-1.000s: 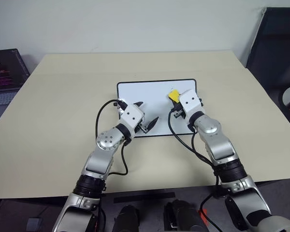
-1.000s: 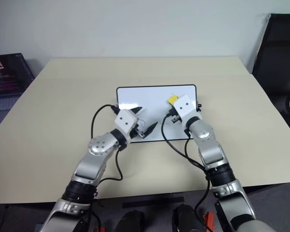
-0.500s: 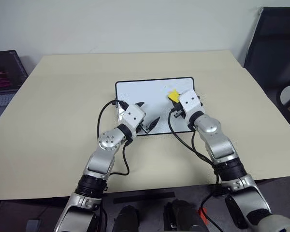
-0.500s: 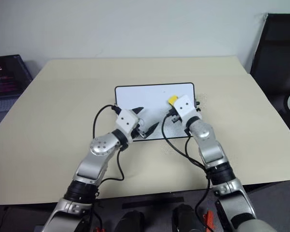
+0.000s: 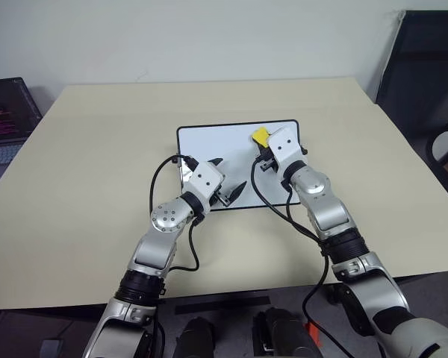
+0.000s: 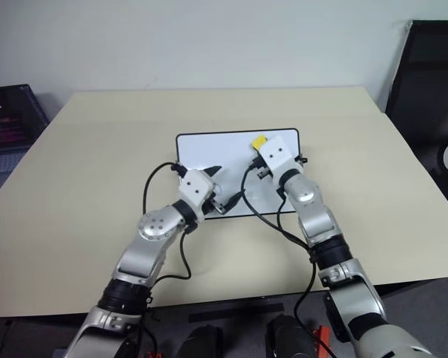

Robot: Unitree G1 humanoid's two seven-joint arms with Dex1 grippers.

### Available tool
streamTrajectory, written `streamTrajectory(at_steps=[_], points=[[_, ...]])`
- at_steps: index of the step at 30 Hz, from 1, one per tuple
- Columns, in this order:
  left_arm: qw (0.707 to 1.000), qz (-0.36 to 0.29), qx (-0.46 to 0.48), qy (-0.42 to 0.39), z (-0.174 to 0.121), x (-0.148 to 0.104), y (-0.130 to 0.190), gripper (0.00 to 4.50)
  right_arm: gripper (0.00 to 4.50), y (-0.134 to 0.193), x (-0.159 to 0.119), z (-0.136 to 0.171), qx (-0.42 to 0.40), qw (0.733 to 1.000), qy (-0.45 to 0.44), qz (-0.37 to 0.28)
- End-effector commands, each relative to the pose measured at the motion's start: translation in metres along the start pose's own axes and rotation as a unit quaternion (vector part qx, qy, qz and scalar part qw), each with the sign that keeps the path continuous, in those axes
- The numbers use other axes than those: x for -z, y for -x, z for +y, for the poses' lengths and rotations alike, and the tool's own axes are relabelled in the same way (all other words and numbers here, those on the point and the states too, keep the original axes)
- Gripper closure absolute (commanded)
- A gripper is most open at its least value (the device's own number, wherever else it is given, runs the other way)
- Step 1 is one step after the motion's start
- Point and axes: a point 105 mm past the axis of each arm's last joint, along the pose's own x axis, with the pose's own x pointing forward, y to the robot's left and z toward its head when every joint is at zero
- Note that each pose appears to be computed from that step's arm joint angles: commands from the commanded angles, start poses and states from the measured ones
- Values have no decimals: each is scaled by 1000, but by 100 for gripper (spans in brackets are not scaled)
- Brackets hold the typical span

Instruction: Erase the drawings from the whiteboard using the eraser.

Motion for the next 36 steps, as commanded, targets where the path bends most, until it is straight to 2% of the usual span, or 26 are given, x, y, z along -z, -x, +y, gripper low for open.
streamTrajectory(at_steps=[1, 9, 21, 27, 33, 36], points=[[999, -24, -13, -17, 8, -16, 2, 0, 333, 5, 11, 0, -5, 1000, 2, 22], [999, -25, -19, -22, 13, -17, 1, 0, 333, 20, 35, 11, -31, 997, -12, 65], [999, -23, -11, -19, 8, -16, -1, 0, 333, 25, 33, 1, -16, 998, -9, 65], [999, -28, -5, -18, 6, -18, -3, 0, 333, 40, 13, -15, 4, 999, -27, 18], [999, -24, -20, -27, 6, -22, 7, 0, 333, 70, -4, -16, -24, 998, -49, -27], [999, -13, -36, -4, -1, -18, 16, 0, 333, 77, -7, -11, -44, 997, -51, -36]])
